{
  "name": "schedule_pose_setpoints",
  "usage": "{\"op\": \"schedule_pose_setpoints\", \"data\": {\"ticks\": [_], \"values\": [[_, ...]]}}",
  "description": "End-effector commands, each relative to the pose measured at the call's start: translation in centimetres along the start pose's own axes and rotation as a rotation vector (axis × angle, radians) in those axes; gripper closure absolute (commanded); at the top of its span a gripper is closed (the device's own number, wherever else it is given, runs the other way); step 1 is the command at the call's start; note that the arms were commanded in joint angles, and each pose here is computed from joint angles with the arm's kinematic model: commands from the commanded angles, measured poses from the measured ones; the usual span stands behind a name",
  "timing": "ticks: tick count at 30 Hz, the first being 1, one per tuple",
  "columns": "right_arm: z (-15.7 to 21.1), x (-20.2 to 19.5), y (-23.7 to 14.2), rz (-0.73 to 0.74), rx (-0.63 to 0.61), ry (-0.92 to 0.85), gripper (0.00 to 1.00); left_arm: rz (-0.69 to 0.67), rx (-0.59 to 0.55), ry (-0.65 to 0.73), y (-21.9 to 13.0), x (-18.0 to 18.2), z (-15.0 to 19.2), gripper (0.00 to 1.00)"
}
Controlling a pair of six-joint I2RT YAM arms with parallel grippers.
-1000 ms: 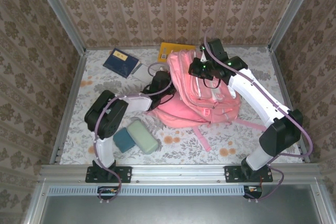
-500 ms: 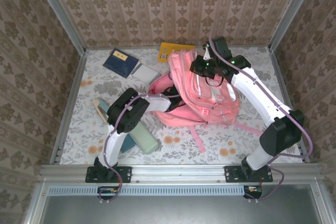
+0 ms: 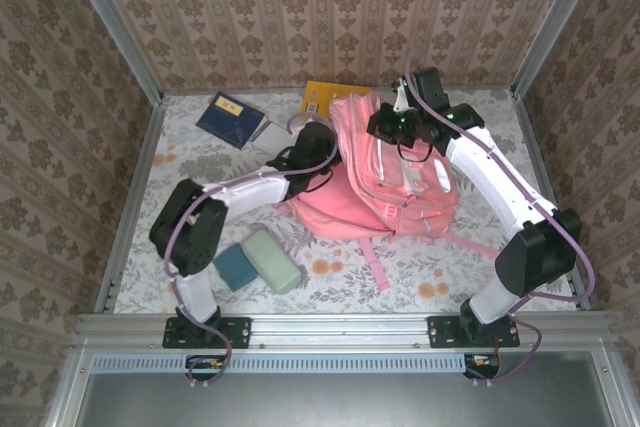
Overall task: Pack the student bag
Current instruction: Place the book in the student bag, then close the student bag at the center of the table.
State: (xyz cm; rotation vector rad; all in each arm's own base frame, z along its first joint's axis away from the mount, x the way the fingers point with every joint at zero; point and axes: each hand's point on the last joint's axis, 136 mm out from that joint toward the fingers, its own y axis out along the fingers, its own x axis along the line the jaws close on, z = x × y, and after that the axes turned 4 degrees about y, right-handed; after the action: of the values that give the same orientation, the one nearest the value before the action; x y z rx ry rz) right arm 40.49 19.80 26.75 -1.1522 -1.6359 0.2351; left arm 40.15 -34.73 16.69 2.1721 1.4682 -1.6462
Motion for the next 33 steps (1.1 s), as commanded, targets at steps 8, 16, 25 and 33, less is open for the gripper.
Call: {"op": "schedule_pose_setpoints", "data": {"ticks": [8,16,25,33], "values": [[2.4,-3.3,1.5,0.047,0.052,-0.123,0.98,-0.206,0.021,0.174,-8.8,6.2,-5.9,0.16],[6.0,-8.5,4.3,0.179,0.154,-0.210,0.81,-0.279,0.007,0.187,-10.7,10.3,-10.8,0.17],[4.9,-6.4,4.4,0.186,0.096,-0.286,0.58,-0.416,-0.007,0.208,-8.3,15.5,-17.2,0.45],[5.7,-1.5,4.4,0.108,0.060,-0.314,0.54,-0.472,-0.041,0.120,-3.7,20.2,-24.0,0.78]]}}
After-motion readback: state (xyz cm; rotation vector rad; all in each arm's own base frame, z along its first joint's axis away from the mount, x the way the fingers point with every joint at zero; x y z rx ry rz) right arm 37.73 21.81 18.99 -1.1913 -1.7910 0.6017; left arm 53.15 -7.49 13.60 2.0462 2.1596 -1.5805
